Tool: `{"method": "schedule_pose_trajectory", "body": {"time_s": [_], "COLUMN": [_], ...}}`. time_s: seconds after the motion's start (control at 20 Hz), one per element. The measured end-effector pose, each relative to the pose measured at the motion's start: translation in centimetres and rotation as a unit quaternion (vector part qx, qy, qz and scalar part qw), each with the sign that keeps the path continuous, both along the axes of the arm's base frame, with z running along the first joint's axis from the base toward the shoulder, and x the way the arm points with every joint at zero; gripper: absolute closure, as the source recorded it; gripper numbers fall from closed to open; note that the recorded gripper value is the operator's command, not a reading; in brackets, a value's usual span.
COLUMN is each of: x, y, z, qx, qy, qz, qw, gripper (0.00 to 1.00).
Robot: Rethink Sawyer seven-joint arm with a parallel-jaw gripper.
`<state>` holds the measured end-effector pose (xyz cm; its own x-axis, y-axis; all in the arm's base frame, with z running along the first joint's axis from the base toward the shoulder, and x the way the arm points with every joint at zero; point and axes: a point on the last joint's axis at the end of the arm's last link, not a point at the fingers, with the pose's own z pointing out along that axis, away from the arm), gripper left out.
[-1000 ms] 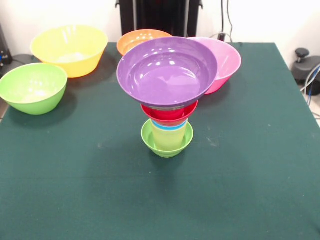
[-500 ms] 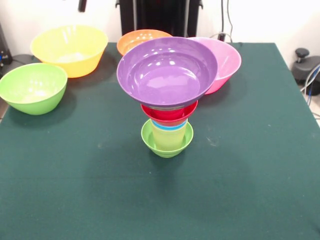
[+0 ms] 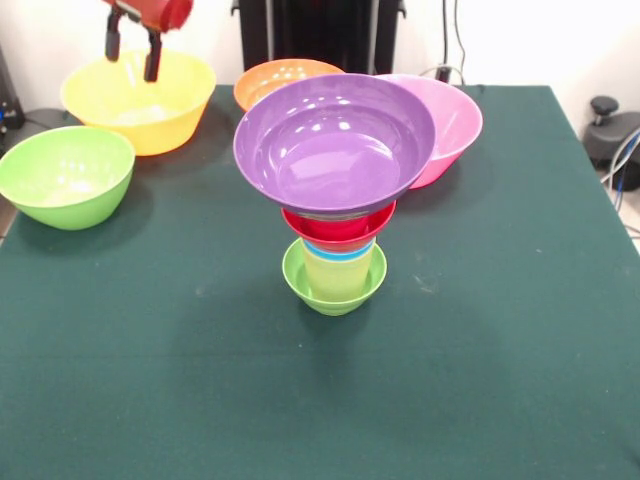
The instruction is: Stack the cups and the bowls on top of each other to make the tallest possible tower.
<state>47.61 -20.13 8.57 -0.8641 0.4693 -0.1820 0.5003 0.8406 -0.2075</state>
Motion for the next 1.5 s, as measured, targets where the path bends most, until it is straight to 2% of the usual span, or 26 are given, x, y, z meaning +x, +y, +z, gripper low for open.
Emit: {"method": "schedule_pose_trajectory", "body": {"time_s": [0.1, 0.25, 0.4, 0.75, 1.0, 1.5], "x": [-0.4, -1.0, -2.1, -3.6, -3.5, -2.3], "y": [0.3, 0.5, 0.9, 1.7, 1.4, 0.7], "z": [-1.6, -2.9, -5.1, -7.7, -8.3, -8.4], "qx": [0.007, 0.014, 0.023, 0.037, 0.051, 0.063], "qy": [0.002, 0.006, 0.013, 0.023, 0.016, 0.008], "qz": [0.017, 0.027, 0.051, 0.082, 0.079, 0.073], "qw": [0.9998, 0.9995, 0.9984, 0.9957, 0.9954, 0.9953], "gripper": [0.0, 0.0, 0.0, 0.0, 0.0, 0.0]}}
